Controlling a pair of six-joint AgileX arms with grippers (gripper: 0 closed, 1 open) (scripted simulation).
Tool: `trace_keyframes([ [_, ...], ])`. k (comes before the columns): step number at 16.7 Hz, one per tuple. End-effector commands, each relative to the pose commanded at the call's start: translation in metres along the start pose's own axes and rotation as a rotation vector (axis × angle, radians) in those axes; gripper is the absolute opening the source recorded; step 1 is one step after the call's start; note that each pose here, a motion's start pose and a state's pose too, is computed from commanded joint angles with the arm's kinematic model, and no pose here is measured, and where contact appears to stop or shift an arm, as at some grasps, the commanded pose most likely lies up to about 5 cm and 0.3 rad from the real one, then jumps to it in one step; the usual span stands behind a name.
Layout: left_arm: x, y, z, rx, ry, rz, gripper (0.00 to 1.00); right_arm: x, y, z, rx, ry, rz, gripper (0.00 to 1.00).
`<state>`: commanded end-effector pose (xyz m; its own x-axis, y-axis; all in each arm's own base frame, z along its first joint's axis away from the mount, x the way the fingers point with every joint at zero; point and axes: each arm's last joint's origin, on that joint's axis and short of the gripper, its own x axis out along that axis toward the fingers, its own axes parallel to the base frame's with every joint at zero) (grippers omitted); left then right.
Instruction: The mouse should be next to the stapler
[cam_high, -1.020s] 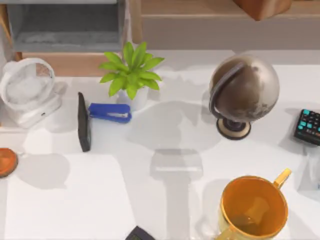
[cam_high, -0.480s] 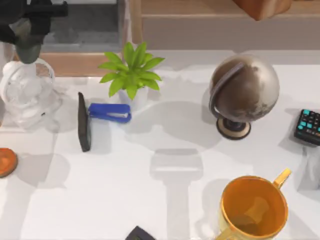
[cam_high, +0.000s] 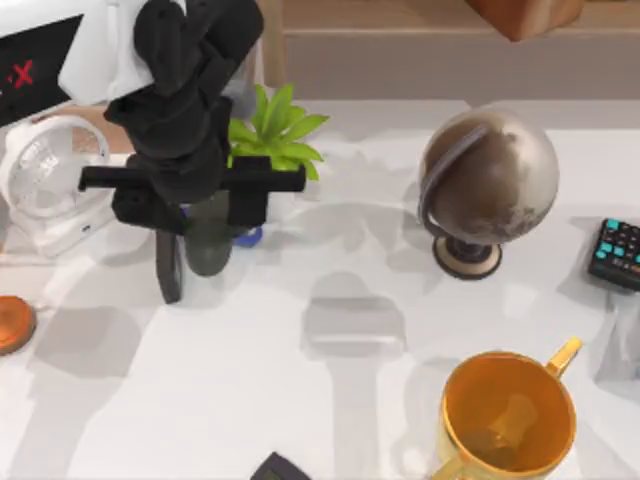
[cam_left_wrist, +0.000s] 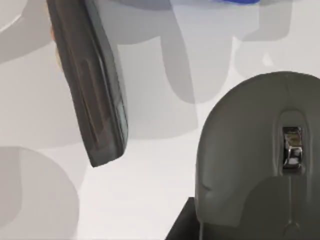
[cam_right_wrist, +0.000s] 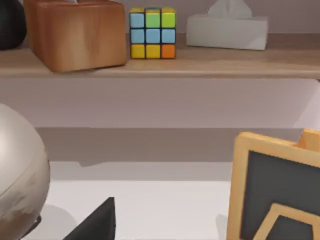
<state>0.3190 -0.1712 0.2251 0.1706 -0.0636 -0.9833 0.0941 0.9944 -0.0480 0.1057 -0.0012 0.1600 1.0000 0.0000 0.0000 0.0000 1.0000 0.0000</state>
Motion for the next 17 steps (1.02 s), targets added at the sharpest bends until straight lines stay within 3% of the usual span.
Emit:
trace_keyframes([
  [8, 0.053, -0.049, -0.073, -0.034, 0.075, 0.055, 0.00, 0.000, 0.000, 0.000, 0.000, 0.000, 0.000, 1.00],
  [17, 0.060, -0.051, -0.081, -0.052, 0.073, 0.067, 0.00, 0.000, 0.000, 0.000, 0.000, 0.000, 0.000, 1.00],
])
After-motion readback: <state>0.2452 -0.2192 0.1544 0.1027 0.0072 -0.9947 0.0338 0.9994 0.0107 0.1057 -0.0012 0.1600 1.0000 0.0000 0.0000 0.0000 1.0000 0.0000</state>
